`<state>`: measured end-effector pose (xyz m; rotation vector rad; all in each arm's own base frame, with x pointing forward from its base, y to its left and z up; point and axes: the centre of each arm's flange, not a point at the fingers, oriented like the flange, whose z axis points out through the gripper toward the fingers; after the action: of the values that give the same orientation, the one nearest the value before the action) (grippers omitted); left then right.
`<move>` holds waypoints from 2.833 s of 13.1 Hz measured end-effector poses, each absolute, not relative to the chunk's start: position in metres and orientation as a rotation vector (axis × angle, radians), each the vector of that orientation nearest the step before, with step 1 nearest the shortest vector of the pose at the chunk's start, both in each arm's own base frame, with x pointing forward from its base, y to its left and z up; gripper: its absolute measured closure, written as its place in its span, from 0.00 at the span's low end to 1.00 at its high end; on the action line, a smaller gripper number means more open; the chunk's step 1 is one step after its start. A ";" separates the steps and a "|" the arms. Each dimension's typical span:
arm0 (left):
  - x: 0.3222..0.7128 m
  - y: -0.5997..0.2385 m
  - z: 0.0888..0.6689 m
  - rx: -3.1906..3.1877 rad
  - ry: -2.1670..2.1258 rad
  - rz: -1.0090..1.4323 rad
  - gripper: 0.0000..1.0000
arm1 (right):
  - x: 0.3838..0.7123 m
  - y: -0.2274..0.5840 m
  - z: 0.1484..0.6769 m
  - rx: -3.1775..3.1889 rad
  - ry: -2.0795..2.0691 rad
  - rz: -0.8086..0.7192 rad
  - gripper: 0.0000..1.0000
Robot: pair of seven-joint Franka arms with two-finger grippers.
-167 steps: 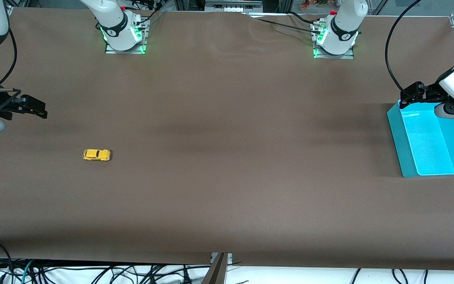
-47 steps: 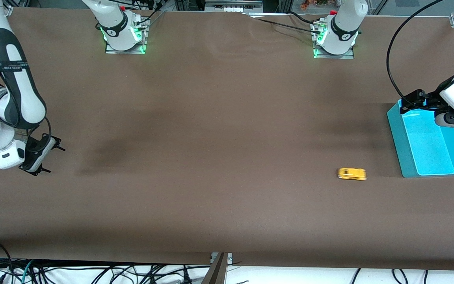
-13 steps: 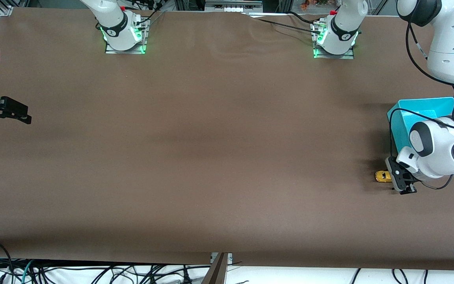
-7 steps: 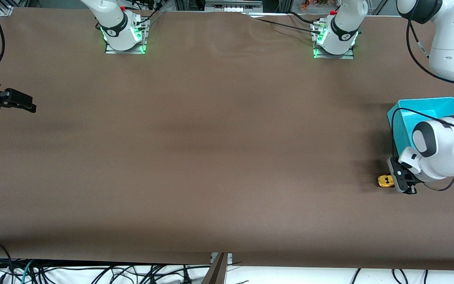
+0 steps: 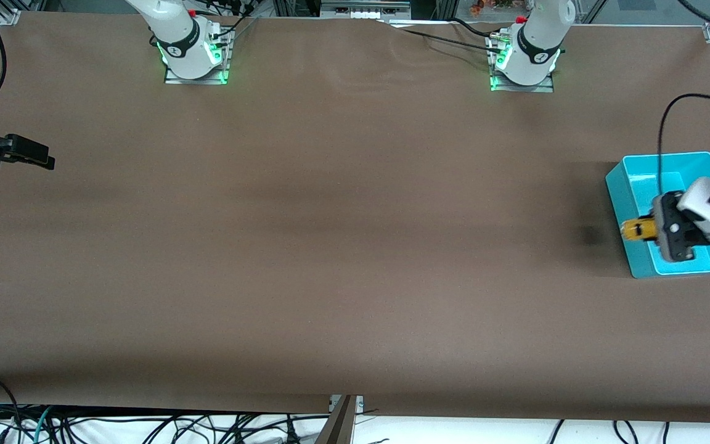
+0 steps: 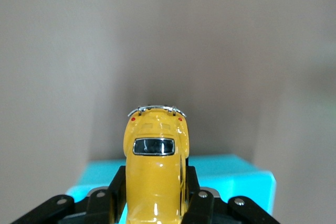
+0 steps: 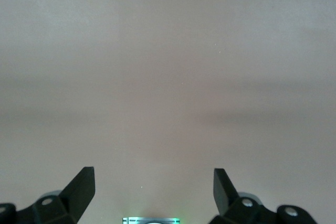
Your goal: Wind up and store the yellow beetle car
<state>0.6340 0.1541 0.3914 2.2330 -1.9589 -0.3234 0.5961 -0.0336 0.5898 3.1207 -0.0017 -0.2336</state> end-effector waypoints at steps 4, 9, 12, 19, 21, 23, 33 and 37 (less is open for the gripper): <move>0.605 0.235 0.354 2.198 -2.012 -0.439 0.53 | 0.596 -0.034 0.584 3.120 -0.004 -0.253 0.00; 0.568 0.296 0.232 2.227 -2.047 -0.356 0.53 | 0.596 -0.027 0.584 3.120 0.016 -0.253 0.00; 0.560 0.305 0.187 2.246 -2.059 -0.316 0.53 | 0.596 -0.027 0.584 3.120 0.016 -0.252 0.00; 0.572 0.285 0.298 2.209 -2.050 -0.354 0.00 | 0.596 -0.027 0.585 3.121 0.018 -0.249 0.00; 0.581 0.225 0.386 2.308 -1.945 -0.380 0.00 | 0.596 -0.027 0.585 3.121 0.018 -0.250 0.00; 0.582 0.140 0.458 2.490 -1.757 -0.401 0.00 | 0.596 -0.026 0.584 3.121 0.019 -0.250 0.00; 0.582 -0.057 0.541 3.100 -0.491 -0.206 0.00 | 0.596 -0.026 0.584 3.121 0.020 -0.250 0.00; 0.557 -0.062 0.569 3.131 -0.340 -0.109 0.00 | 0.596 -0.026 0.584 3.121 0.020 -0.249 0.00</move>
<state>0.5571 -0.0620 0.5687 3.1315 -0.3395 -0.1086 0.5963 -0.0260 0.5843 3.1207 0.0199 -0.2489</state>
